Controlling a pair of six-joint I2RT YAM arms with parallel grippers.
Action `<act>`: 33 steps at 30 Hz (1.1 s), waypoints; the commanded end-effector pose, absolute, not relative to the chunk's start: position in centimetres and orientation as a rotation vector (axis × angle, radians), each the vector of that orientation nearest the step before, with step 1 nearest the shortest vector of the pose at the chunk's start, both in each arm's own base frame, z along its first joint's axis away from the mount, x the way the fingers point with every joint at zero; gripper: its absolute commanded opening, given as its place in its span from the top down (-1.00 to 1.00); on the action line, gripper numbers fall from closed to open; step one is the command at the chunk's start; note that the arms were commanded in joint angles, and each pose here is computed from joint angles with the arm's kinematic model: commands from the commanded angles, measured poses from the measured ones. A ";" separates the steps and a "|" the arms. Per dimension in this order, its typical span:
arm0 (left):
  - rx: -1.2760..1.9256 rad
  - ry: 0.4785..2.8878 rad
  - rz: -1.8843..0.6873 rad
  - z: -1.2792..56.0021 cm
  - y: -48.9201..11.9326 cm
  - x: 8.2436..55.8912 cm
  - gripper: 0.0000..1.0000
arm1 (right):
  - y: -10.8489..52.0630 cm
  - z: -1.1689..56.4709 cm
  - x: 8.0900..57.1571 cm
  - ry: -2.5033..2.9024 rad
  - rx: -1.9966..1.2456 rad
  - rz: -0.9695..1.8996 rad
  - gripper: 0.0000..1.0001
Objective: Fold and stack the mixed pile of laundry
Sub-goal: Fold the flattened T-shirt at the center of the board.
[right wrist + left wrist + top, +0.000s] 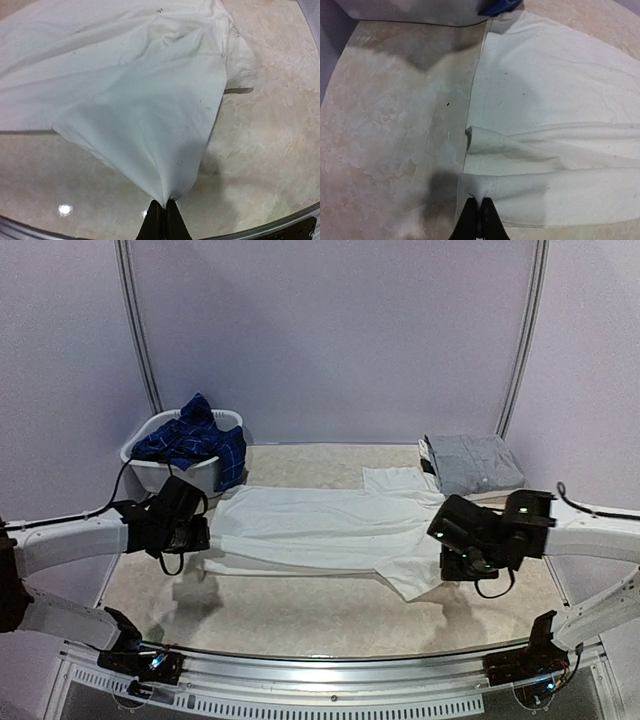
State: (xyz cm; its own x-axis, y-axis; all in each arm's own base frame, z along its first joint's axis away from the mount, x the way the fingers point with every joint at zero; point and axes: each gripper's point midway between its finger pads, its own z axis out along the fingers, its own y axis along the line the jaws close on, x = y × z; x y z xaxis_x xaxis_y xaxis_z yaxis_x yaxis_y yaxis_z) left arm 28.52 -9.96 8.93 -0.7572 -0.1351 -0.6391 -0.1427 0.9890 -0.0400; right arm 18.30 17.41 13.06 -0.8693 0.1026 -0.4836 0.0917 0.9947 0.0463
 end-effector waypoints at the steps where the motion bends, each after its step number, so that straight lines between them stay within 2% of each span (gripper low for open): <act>1: -0.176 2.462 0.012 9.1 -9.7 26.0 1.00 | 15.1 15.1 16.4 2.597 0.117 0.026 1.00; 13: -0.163 2.459 0.001 9.7 -9.0 20.7 1.00 | 16.5 17.1 11.9 2.638 0.092 0.210 1.00; 18: -0.186 2.455 -0.030 9.4 -8.5 19.2 1.00 | 16.9 16.7 10.9 2.635 0.149 0.173 1.00; 24: -0.204 2.497 -0.033 8.2 -7.9 17.6 1.00 | 14.8 16.6 11.1 2.596 0.218 -0.001 1.00; 33: -0.259 2.550 -0.113 5.8 -8.8 16.1 1.00 | 13.1 18.8 12.5 2.474 0.277 0.025 1.00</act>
State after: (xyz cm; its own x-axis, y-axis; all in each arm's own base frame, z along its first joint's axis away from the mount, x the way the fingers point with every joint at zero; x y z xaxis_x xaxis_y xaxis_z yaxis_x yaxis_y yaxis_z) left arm 16.89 -8.15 6.43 -0.8089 -0.1772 -0.5606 -0.1502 0.9841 -0.0942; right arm 11.71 16.51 16.76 -0.8282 0.2209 -0.5151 0.1576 0.9738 0.1642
